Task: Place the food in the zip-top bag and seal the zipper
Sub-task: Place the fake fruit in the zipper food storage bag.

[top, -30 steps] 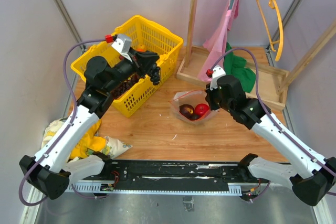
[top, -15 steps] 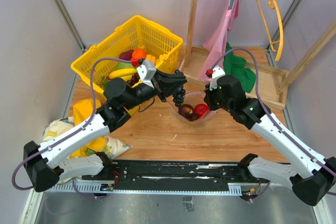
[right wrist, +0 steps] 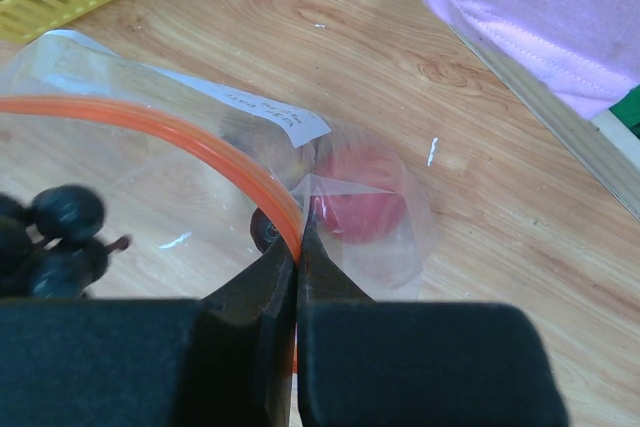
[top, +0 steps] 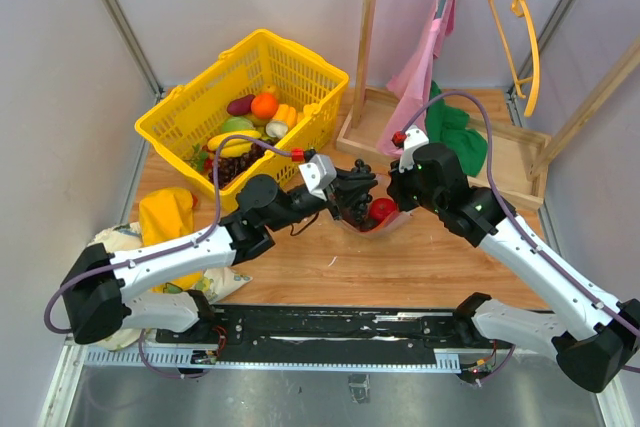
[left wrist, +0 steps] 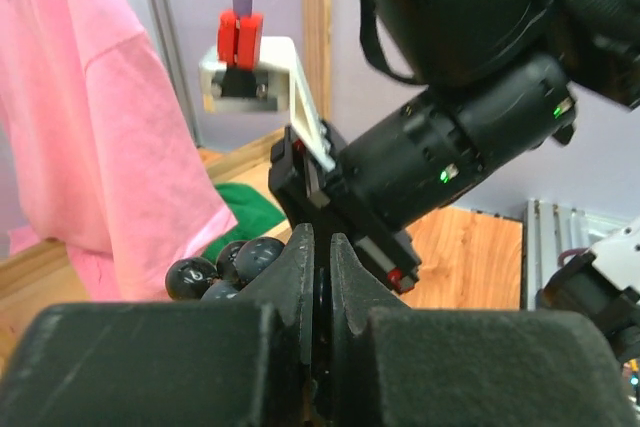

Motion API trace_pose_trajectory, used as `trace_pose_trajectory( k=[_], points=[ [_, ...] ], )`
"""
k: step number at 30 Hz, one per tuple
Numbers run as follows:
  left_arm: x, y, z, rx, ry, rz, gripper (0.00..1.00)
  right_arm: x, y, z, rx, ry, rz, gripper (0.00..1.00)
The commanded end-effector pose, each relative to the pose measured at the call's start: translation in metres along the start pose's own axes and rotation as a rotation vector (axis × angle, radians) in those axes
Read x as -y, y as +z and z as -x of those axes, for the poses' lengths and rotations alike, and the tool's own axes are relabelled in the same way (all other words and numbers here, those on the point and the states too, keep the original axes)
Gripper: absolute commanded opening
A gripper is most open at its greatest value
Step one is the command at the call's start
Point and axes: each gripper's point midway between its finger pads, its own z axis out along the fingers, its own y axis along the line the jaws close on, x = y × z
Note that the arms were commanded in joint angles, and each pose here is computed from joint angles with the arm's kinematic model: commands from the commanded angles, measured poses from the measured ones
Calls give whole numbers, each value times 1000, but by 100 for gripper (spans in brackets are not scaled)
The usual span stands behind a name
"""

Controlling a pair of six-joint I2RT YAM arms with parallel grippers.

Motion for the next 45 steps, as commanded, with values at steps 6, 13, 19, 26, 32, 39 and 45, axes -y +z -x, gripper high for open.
trace_pose_trajectory(
  k=[6,13,19,26,32,39,45],
  points=[
    [-17,-5,-19,3,160,89,0,0,-7,17,51,25,8,1],
    [-10,-11,-47,-118,222,23,0,0,-8,18,55,23,8,1],
    [6,-15,-67,-216,221,-82,1,3,-9,17,57,22,-2,1],
    [-14,-16,-95,-402,266,-18,7,1,-9,18,57,24,7,1],
    [-34,-21,-103,-482,281,88,25,2,-10,18,60,23,1,1],
    [-32,-16,-91,-446,222,108,54,2,-11,19,64,25,4,1],
    [-31,-13,-56,-394,179,133,60,3,-13,21,70,24,-5,1]
  ],
)
